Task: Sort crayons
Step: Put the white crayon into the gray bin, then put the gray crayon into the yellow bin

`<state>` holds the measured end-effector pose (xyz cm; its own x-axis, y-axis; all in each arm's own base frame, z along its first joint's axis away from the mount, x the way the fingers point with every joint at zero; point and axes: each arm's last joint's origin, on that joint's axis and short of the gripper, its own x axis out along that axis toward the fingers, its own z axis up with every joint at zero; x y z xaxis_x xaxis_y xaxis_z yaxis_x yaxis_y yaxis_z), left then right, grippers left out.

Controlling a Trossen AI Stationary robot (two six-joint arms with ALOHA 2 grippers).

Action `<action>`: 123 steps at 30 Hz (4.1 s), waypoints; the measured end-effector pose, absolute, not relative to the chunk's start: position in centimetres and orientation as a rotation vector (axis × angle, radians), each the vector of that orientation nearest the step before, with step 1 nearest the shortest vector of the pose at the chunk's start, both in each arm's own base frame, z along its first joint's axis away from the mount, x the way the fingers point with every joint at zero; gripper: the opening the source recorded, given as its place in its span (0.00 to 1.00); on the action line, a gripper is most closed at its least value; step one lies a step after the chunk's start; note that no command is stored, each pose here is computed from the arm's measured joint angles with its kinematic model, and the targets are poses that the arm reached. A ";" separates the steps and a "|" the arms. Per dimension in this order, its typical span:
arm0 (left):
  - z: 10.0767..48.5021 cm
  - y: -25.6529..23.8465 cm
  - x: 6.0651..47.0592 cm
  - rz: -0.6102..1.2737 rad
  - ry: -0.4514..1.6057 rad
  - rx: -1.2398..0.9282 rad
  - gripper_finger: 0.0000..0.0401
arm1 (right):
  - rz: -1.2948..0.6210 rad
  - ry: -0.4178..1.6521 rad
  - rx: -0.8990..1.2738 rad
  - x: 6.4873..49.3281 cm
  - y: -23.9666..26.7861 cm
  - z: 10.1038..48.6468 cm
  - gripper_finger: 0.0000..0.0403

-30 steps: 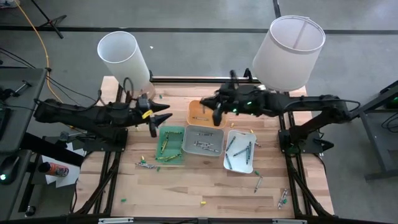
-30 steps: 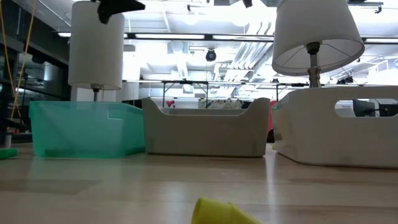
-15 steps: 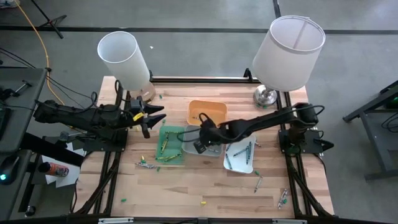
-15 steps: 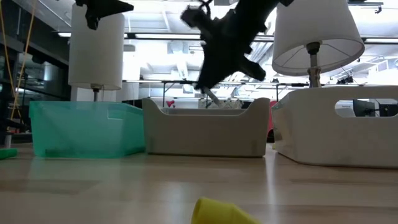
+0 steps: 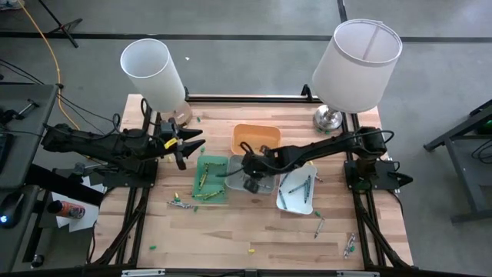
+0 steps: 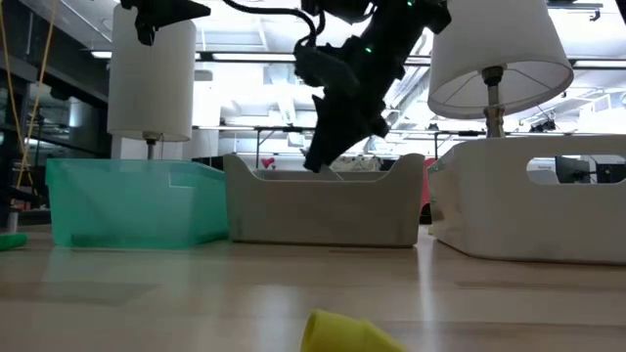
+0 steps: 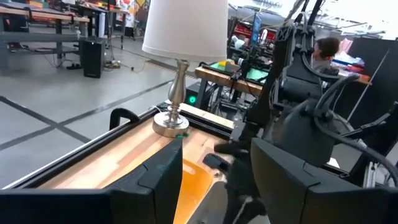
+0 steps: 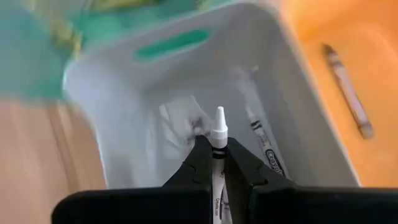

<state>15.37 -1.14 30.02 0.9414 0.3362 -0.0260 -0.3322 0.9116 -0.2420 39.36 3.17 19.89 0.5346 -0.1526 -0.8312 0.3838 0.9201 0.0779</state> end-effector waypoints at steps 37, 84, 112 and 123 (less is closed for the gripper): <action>30.2 -1.0 15.3 0.400 -0.033 -0.224 0.44 | 0.014 1.053 -0.133 39.1 2.4 24.9 0.49; 30.2 -1.0 15.3 0.399 -0.038 -0.252 0.44 | -1.057 1.273 1.275 18.2 19.7 21.5 0.52; 30.2 -1.0 15.3 0.398 -0.039 -0.252 0.44 | -1.314 1.338 1.145 20.6 21.3 13.8 0.46; 30.2 -1.0 15.3 0.398 -0.040 -0.253 0.44 | -1.290 1.398 1.105 20.7 21.6 12.9 0.03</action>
<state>15.31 -0.99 30.20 0.9214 0.3884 -0.0107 -0.3784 0.8909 -0.2512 20.74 21.62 12.85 -0.1875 0.0327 -0.9817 0.9812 0.0529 -0.1856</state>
